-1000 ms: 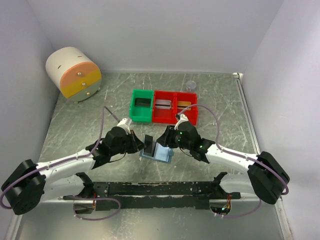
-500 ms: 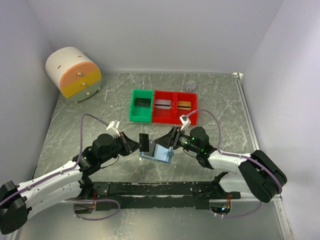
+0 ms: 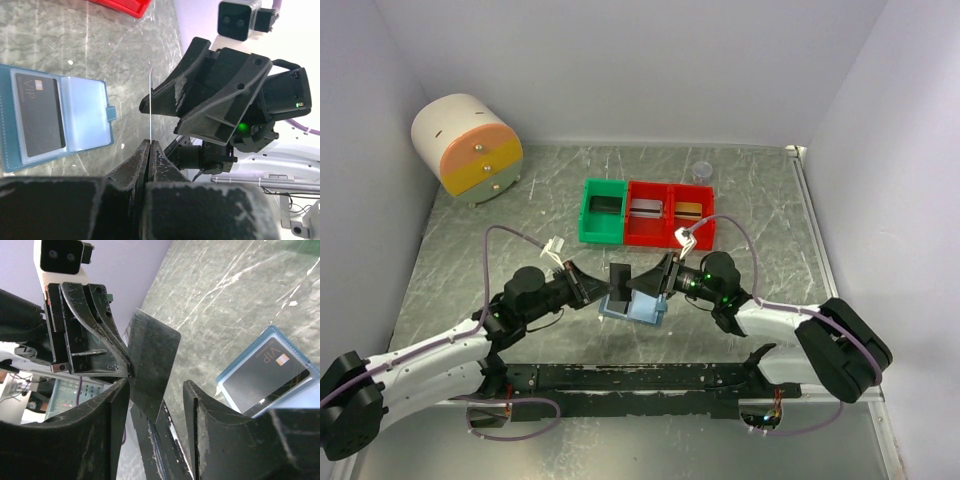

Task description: Take the credit cards out of the card holder

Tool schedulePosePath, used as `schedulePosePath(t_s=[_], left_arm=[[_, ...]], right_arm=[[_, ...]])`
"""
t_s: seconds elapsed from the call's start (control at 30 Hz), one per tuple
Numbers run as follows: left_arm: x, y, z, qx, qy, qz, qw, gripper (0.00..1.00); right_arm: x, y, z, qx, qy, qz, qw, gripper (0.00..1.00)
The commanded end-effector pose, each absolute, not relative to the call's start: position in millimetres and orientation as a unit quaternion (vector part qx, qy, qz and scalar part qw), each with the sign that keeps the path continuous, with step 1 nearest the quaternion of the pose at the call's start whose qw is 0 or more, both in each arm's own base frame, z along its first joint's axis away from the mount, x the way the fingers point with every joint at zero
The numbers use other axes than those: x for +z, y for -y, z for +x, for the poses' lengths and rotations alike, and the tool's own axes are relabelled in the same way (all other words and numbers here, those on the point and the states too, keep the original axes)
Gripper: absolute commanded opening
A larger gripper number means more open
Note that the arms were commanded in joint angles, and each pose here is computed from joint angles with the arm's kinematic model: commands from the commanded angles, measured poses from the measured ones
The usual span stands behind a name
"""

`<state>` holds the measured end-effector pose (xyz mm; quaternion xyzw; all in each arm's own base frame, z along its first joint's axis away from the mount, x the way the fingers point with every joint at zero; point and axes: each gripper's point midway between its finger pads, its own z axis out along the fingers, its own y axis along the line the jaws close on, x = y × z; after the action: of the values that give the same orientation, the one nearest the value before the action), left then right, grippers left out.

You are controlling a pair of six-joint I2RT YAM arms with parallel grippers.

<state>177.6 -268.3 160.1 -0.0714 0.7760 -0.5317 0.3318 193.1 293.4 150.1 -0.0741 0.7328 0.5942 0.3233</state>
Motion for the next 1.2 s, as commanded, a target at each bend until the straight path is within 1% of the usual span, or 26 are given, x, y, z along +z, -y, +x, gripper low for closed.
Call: schedulePosePath(t_s=[0.0, 0.2, 0.4, 0.5, 0.73, 0.77, 0.87, 0.97, 1.03, 1.17], left_arm=[[183.1, 283.1, 169.8, -0.582, -0.744, -0.040, 0.326, 0.07], [186.6, 282.5, 165.8, -0.599, -0.731, -0.040, 0.324, 0.07], [187.4, 280.3, 162.0, -0.598, -0.732, -0.034, 0.324, 0.07], [189.2, 281.0, 160.1, -0.602, -0.730, -0.029, 0.322, 0.07], [190.3, 282.9, 155.9, -0.612, -0.725, -0.020, 0.316, 0.07], [191.1, 282.8, 155.0, -0.615, -0.722, -0.017, 0.317, 0.07], [189.8, 282.5, 154.6, -0.611, -0.725, -0.014, 0.317, 0.08], [189.1, 281.9, 154.0, -0.609, -0.727, -0.013, 0.317, 0.19], [188.7, 281.4, 153.6, -0.607, -0.728, -0.012, 0.318, 0.32], [184.5, 278.2, 155.9, -0.585, -0.744, -0.010, 0.323, 0.52]], right_arm=[[170.8, -300.3, 188.8, 0.633, -0.701, -0.093, 0.315, 0.45], [178.0, -300.6, 182.5, 0.663, -0.678, -0.089, 0.305, 0.34], [182.3, -301.3, 180.3, 0.676, -0.667, -0.091, 0.300, 0.26], [184.5, -301.8, 179.3, 0.677, -0.665, -0.095, 0.300, 0.18], [191.4, -300.5, 174.1, 0.684, -0.655, -0.106, 0.302, 0.05], [196.0, -300.0, 172.1, 0.689, -0.648, -0.112, 0.305, 0.00], [199.5, -299.9, 170.1, 0.691, -0.645, -0.117, 0.305, 0.00], [201.2, -299.3, 169.9, 0.690, -0.645, -0.119, 0.308, 0.00], [201.0, -299.5, 169.5, 0.687, -0.646, -0.122, 0.308, 0.00], [196.0, -298.5, 173.9, 0.674, -0.659, -0.115, 0.314, 0.00]])
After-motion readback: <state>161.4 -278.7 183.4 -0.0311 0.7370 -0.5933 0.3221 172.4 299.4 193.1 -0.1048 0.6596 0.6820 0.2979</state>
